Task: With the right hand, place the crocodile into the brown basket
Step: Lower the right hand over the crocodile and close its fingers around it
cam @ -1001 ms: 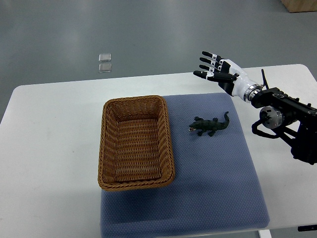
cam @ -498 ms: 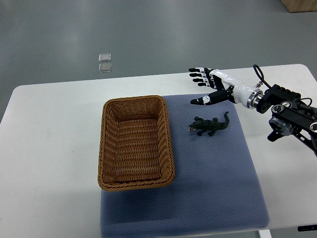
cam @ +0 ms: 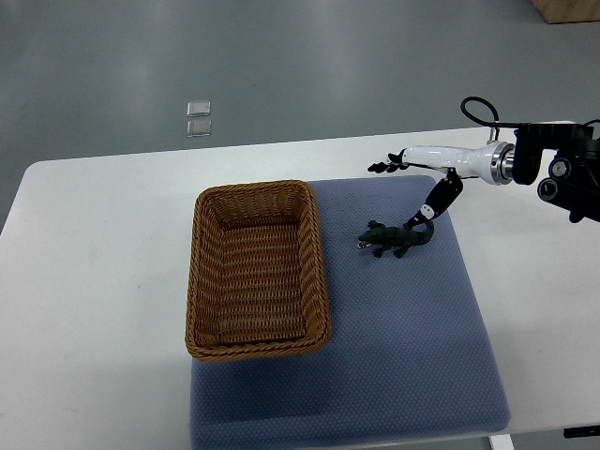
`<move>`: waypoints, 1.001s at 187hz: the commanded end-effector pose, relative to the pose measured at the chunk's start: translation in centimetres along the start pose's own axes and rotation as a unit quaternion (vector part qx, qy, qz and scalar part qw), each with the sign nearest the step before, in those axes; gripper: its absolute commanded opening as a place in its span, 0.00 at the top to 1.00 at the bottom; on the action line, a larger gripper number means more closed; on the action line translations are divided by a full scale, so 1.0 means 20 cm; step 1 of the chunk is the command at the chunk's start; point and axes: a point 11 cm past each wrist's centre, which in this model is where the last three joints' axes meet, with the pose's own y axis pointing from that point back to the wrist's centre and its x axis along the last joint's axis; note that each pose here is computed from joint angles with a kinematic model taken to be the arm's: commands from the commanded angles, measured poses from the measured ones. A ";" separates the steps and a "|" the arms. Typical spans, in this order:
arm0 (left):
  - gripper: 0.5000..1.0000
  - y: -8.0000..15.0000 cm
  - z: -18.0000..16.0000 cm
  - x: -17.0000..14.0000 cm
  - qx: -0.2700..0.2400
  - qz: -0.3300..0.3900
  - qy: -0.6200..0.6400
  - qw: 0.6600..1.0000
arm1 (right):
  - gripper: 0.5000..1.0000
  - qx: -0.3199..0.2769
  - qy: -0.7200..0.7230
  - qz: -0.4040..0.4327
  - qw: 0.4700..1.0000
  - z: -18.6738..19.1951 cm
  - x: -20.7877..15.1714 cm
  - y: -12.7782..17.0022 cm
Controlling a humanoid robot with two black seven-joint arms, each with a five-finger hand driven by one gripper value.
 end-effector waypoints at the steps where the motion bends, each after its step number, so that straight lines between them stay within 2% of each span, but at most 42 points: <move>1: 0.00 0.00 0.00 0.00 0.000 0.000 0.000 1.000 | 0.15 -0.018 0.028 -0.016 0.999 -0.03 0.02 -0.02; 34: 0.00 0.00 0.00 0.00 0.000 0.000 0.000 1.000 | 0.15 -0.034 0.028 -0.042 0.998 -0.12 -0.10 -0.17; 48: 0.00 0.00 0.00 0.00 0.001 0.000 0.000 1.000 | 0.15 -0.033 0.023 -0.043 0.998 -0.12 -0.11 -0.18; 53: 0.00 0.00 0.00 0.00 0.000 -0.001 0.000 1.000 | 0.15 -0.031 0.003 -0.046 0.998 -0.12 -0.17 -0.20; 118: 0.00 0.00 0.00 0.00 0.000 -0.001 0.000 1.000 | 0.15 -0.044 -0.006 -0.025 0.999 -0.04 -0.23 -0.19; 163: 0.00 0.00 0.00 0.00 0.000 0.000 0.000 1.000 | 0.20 -0.049 -0.008 -0.008 0.999 -0.01 -0.26 -0.19; 187: 0.00 0.00 0.00 0.00 0.001 0.000 0.000 1.000 | 0.28 -0.051 -0.011 -0.008 0.999 0.01 -0.29 -0.18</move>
